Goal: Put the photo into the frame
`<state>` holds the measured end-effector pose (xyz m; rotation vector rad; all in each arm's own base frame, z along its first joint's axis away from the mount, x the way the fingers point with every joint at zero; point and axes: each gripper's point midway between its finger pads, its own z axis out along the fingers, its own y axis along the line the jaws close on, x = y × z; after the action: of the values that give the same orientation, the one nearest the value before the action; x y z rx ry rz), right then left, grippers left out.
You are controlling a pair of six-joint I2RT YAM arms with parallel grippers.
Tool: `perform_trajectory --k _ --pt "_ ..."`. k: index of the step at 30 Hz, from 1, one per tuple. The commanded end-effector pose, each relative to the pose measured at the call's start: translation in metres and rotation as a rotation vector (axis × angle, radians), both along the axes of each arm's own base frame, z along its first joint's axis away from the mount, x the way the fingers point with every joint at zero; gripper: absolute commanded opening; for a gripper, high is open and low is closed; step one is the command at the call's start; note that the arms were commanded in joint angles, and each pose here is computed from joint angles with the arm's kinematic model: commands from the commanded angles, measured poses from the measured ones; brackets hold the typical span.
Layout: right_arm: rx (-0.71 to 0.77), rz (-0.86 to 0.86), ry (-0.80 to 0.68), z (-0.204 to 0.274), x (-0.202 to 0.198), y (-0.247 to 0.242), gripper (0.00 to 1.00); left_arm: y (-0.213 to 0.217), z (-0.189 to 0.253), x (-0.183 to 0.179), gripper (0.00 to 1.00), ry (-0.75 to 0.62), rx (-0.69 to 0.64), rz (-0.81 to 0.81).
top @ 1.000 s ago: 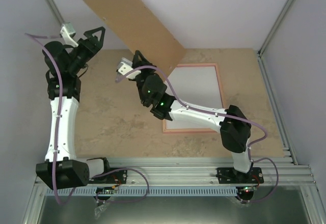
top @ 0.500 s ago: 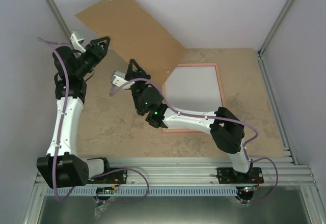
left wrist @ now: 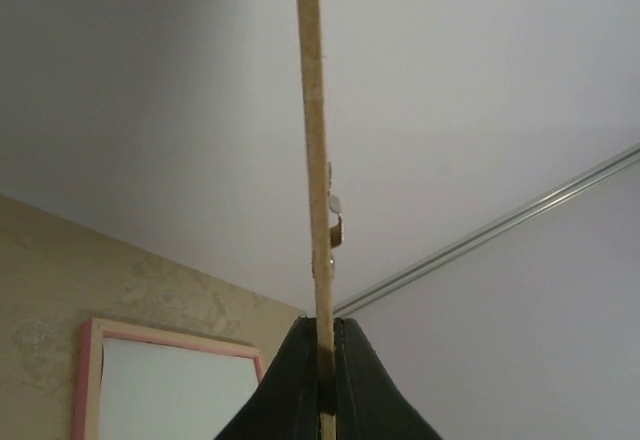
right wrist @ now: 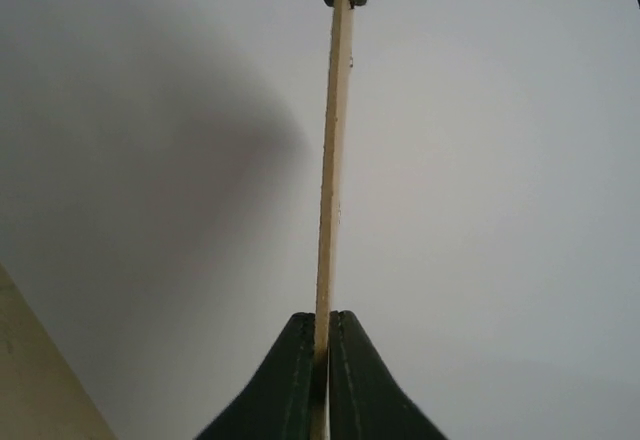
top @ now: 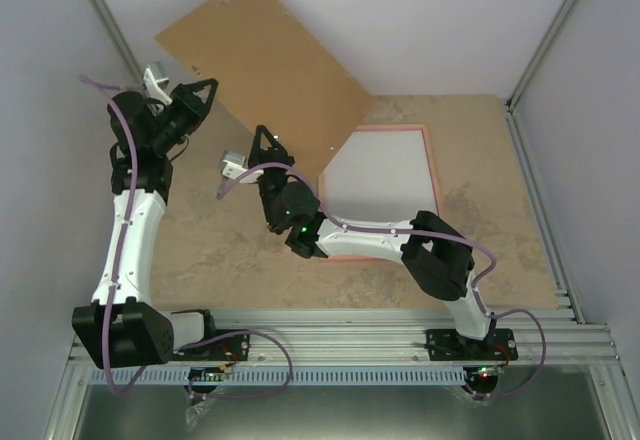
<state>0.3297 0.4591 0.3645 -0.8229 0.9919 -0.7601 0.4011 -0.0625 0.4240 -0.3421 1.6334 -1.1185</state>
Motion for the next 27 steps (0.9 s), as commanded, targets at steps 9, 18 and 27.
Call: perform_trajectory --k 9,18,27 --pt "0.006 0.363 0.383 0.005 -0.047 -0.005 0.83 0.002 0.019 0.002 0.00 -0.114 0.152 0.005" --pt "0.111 0.569 0.892 -0.018 -0.050 -0.079 0.98 -0.004 -0.002 -0.002 0.00 -0.097 0.240 -0.039" --pt "0.434 0.445 1.234 -0.064 0.007 -0.233 0.97 -0.025 -0.032 -0.014 0.00 -0.075 0.287 -0.204"
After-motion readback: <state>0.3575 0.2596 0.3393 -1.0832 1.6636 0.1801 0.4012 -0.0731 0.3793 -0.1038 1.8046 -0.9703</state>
